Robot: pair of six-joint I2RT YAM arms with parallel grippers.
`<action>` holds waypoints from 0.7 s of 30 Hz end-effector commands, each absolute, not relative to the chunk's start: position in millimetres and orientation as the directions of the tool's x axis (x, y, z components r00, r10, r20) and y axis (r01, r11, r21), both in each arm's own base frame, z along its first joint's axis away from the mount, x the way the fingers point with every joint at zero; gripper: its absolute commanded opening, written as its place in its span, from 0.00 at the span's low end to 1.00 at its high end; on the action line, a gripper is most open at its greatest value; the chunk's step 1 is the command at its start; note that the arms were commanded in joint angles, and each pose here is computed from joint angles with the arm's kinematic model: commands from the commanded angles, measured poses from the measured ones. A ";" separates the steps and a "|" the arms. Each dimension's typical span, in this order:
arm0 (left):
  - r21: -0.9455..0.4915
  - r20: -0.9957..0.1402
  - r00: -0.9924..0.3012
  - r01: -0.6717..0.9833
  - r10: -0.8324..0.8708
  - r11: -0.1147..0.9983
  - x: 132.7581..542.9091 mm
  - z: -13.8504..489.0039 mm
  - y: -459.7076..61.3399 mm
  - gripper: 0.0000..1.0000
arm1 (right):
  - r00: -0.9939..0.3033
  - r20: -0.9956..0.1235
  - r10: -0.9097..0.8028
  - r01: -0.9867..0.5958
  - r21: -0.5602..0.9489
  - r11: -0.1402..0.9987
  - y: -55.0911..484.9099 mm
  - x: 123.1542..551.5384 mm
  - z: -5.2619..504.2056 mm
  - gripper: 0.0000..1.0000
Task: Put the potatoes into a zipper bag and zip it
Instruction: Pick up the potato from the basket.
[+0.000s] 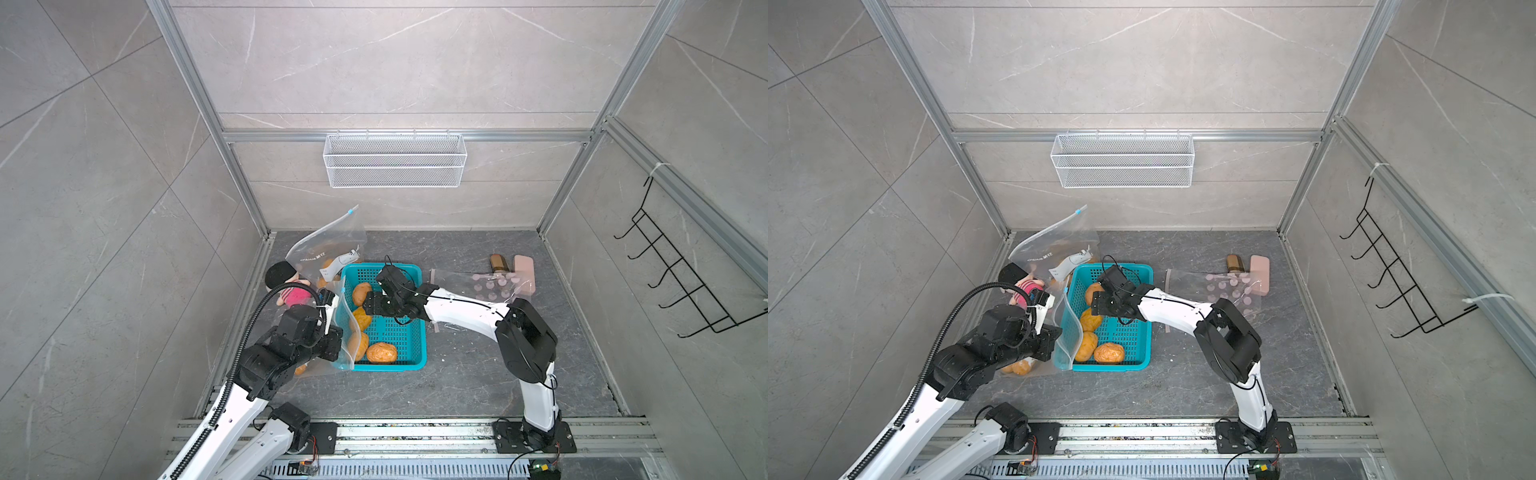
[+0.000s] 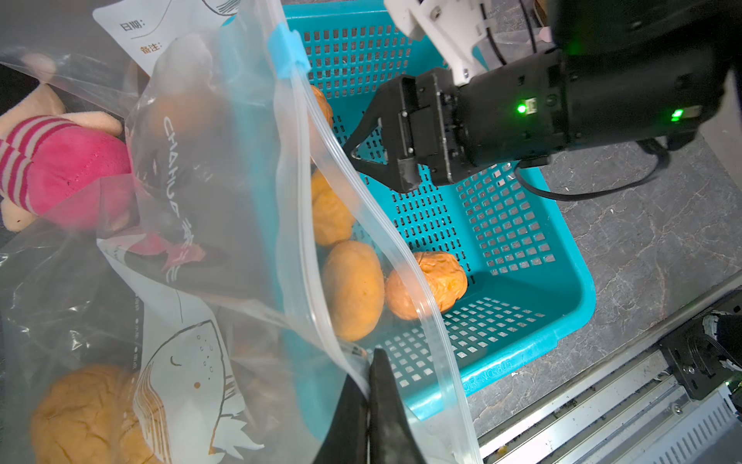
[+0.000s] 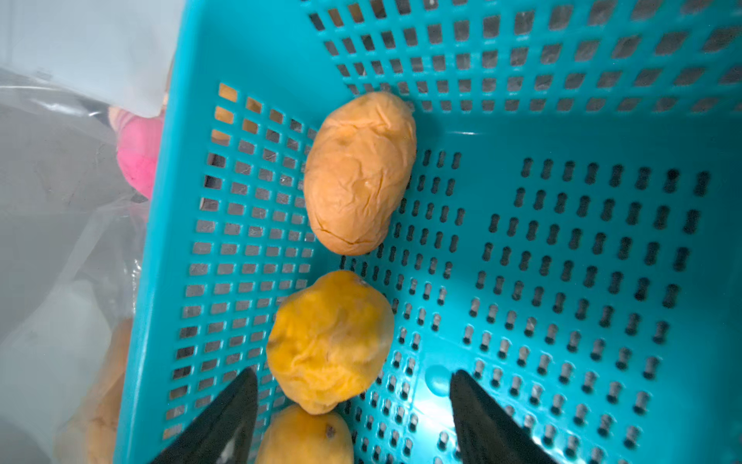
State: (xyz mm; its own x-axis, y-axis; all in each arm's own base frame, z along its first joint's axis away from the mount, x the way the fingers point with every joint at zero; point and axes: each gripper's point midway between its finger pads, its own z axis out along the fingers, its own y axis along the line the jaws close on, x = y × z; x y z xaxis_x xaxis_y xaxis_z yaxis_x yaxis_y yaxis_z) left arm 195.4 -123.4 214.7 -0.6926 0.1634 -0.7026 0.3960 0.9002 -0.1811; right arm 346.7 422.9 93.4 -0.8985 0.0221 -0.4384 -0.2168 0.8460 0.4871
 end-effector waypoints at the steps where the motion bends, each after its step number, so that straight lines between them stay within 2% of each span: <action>1: -0.175 -0.725 -0.668 0.411 0.165 0.894 199.1 219.6 -125.6 0.00 | -0.922 -0.386 -0.002 -0.219 0.519 0.826 440.0 341.1 82.1 0.77; 16: -0.173 -0.721 -0.672 0.414 0.171 0.894 199.5 217.8 -126.2 0.00 | -0.968 -0.248 -0.031 -0.175 0.585 0.792 464.5 331.6 37.5 0.78; 21: -0.172 -0.718 -0.674 0.413 0.173 0.894 199.9 216.7 -126.2 0.00 | -0.975 -0.217 -0.053 -0.176 0.602 0.779 471.4 328.0 29.9 0.73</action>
State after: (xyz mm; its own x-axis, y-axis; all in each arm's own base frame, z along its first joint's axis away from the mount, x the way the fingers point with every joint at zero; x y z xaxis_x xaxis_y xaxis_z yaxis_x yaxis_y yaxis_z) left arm 196.0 -123.7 213.2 -0.6967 0.1658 -0.6979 0.3950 0.9008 -0.1803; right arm 337.9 467.5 45.6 -0.9627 -0.0243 -0.2696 -0.1879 0.7771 0.6007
